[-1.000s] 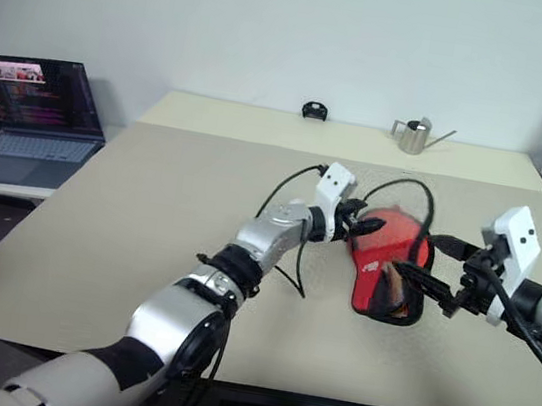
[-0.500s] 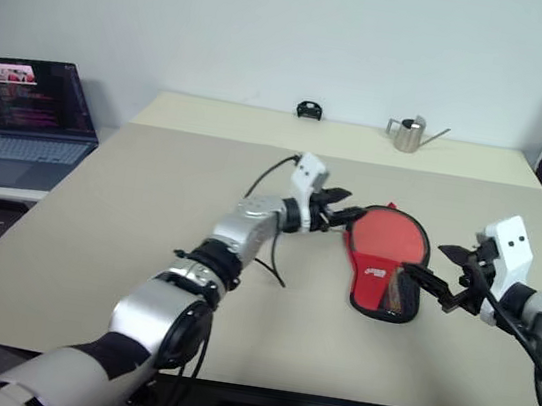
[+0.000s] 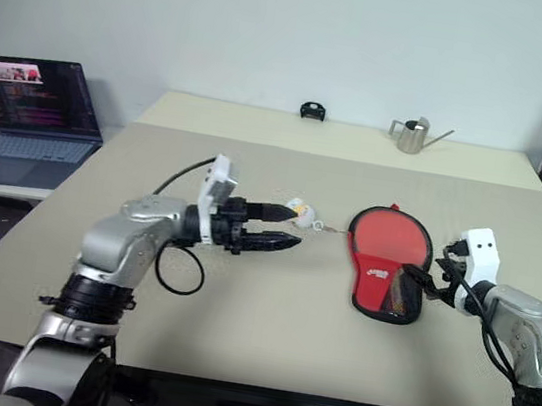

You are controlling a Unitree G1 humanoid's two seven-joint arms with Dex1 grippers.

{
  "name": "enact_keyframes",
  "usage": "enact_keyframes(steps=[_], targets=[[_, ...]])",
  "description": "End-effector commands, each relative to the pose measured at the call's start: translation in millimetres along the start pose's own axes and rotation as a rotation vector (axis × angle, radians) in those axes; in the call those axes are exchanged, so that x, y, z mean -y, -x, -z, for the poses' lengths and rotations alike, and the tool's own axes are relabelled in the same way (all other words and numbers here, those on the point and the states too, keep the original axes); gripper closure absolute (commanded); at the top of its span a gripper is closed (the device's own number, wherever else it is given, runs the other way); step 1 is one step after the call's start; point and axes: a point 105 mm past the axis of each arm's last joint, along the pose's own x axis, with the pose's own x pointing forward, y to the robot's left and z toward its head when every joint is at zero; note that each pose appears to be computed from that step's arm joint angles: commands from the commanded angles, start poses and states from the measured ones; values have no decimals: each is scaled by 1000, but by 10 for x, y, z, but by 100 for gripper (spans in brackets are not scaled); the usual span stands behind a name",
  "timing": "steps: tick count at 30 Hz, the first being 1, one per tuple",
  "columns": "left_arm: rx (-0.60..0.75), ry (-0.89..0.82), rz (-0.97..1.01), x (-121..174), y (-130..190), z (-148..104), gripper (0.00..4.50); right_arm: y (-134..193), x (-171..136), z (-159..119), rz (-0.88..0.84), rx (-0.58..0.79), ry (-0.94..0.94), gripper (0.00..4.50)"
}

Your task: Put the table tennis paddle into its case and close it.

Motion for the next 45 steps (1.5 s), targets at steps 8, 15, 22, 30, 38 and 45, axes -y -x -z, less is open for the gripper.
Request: enact_keyframes(steps=[8, 15, 22, 30, 38, 45], targets=[[-29, -122, 6, 39, 90, -275, 123, -151, 127, 107, 11, -25, -8, 3], [-35, -133, 8, 31, 69, -278, 123, -296, 159, 267, 7, -69, -42, 3], [-38, -140, 10, 32, 67, -275, 123, -432, 53, 411, -53, -149, -47, 3], [-55, -143, 10, 53, 93, -234, 123, -527, -69, 535, -104, -219, -50, 158], [-115, -115, 12, 105, 188, -62, 123, -591, -178, 601, -120, -252, -47, 394], [-205, -64, 62, 225, 360, 162, 123, -576, -335, 512, -168, -232, -83, 447]])
